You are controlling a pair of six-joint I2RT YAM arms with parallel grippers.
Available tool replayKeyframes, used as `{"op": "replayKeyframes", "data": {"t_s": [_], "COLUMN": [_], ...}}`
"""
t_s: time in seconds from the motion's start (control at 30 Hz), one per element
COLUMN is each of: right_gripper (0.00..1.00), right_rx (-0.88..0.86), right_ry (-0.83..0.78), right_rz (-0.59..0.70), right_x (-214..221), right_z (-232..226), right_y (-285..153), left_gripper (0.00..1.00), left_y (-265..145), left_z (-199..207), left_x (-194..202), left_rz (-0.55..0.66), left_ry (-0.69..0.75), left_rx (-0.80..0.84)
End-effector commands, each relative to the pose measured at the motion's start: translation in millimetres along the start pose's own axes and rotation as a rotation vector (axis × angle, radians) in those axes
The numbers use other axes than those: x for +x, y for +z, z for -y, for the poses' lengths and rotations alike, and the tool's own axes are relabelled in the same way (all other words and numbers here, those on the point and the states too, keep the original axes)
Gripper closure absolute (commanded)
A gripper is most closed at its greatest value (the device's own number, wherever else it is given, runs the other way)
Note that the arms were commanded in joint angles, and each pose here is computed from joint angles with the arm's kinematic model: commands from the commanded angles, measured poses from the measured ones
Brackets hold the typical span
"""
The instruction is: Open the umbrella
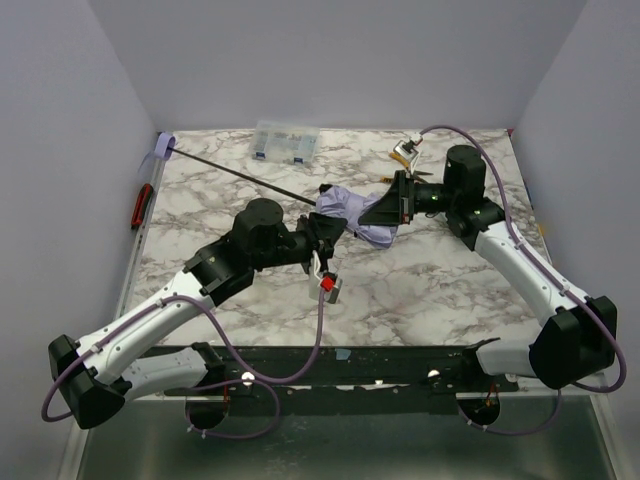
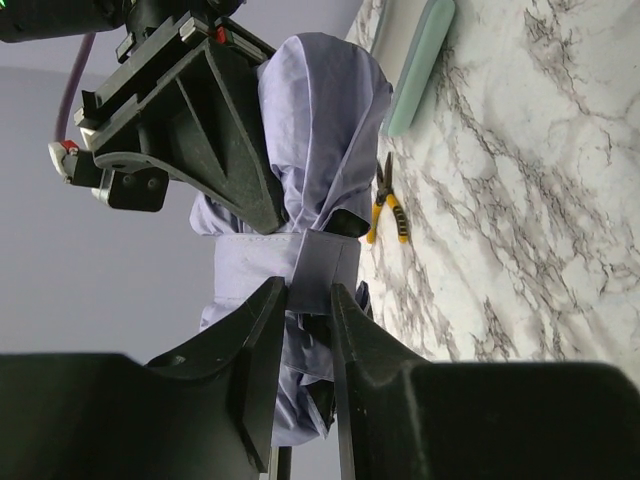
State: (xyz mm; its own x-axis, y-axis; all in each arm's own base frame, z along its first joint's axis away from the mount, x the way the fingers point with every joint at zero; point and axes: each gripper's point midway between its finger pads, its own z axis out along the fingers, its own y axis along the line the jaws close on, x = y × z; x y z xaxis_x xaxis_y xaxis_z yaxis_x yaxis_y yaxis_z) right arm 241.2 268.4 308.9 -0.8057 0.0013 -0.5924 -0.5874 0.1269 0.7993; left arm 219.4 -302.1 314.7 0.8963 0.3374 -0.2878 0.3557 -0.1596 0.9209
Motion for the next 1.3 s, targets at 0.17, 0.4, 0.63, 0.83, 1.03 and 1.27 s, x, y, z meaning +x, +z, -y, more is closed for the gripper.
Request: {"op": "replayKeyframes", "data": {"t_s": [0.17, 0.4, 0.63, 0.83, 1.03, 1.27], "right_gripper": [0.99, 0.99, 0.99, 0.99, 0.99, 0.99], "right_rx": [-0.097, -0.088, -0.076, -0.08, -0.088, -0.096], "right_ry": [-0.097, -0.076, -0.027, -0.011, -0.015, -0.028], "right_rz": [-0.014, -0.015, -0.014, -0.022, -0.027, -0.032], "right_x": [-3.1, 1.8, 1.3, 4.5, 7.8, 9.9], "right_z": [-27.9, -23.8, -16.1, -11.7, -13.2, -16.1], "right_y": [-2.2, -2.6, 0.1, 1.1, 0.3, -1.6], "left_gripper": [0.55, 0.69, 0.76, 0.62, 0.69, 1.0], "left_y": [8.1, 10.4, 10.7, 18.9, 23.7, 15.2], "left_z": [55.5, 61.6, 68.9, 70.6, 70.8, 88.3], "left_x": [4.1, 8.2, 2.0, 4.3, 9.4, 18.1], "left_rz": [0.001, -0.008, 0.019, -0.001, -0.029, -0.079], "left_ry": [-0.045, -0.024, -0.023, 0.031, 0.028, -0.003], "left_rx": [0.203, 0.218, 0.23, 0.229, 0.254, 0.275]}}
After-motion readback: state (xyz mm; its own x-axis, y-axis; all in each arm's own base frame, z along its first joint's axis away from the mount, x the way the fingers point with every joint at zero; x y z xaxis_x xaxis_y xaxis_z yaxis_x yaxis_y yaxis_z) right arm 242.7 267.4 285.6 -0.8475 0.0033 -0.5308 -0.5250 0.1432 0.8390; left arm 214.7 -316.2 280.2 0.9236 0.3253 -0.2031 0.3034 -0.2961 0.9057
